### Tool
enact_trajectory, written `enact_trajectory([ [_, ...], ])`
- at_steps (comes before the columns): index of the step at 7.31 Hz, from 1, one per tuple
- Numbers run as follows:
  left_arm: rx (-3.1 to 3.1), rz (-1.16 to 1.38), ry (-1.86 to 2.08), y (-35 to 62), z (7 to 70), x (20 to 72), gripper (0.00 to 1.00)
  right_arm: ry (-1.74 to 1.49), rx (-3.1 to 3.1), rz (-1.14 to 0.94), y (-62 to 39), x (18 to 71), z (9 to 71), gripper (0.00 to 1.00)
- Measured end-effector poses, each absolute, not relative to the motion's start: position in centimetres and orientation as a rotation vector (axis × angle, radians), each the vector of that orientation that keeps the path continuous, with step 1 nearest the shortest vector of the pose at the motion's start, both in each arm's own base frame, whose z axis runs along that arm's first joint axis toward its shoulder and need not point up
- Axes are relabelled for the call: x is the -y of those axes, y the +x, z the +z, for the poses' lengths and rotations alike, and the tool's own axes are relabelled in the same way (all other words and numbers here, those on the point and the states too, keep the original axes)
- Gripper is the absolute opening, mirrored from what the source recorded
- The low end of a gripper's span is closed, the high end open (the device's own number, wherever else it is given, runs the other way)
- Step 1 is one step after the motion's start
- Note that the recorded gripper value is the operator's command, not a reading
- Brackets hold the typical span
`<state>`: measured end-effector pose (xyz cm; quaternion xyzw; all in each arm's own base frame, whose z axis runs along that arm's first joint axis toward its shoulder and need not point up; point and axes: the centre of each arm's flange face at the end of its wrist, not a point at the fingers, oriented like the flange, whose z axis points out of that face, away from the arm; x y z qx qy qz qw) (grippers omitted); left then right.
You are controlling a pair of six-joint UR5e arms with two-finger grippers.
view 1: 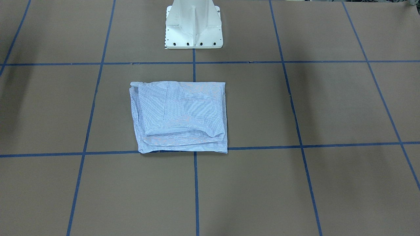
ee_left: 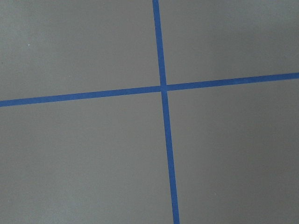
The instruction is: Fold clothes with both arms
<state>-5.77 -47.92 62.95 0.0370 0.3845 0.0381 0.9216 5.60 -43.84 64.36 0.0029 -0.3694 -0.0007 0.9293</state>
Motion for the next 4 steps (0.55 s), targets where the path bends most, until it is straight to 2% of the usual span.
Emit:
enact_trajectory([
  [4,-0.79,0.077,0.074,-5.77,63.04,47.89,1.0,0.003,0.758,0.004,5.59,43.84,64.38,1.0],
])
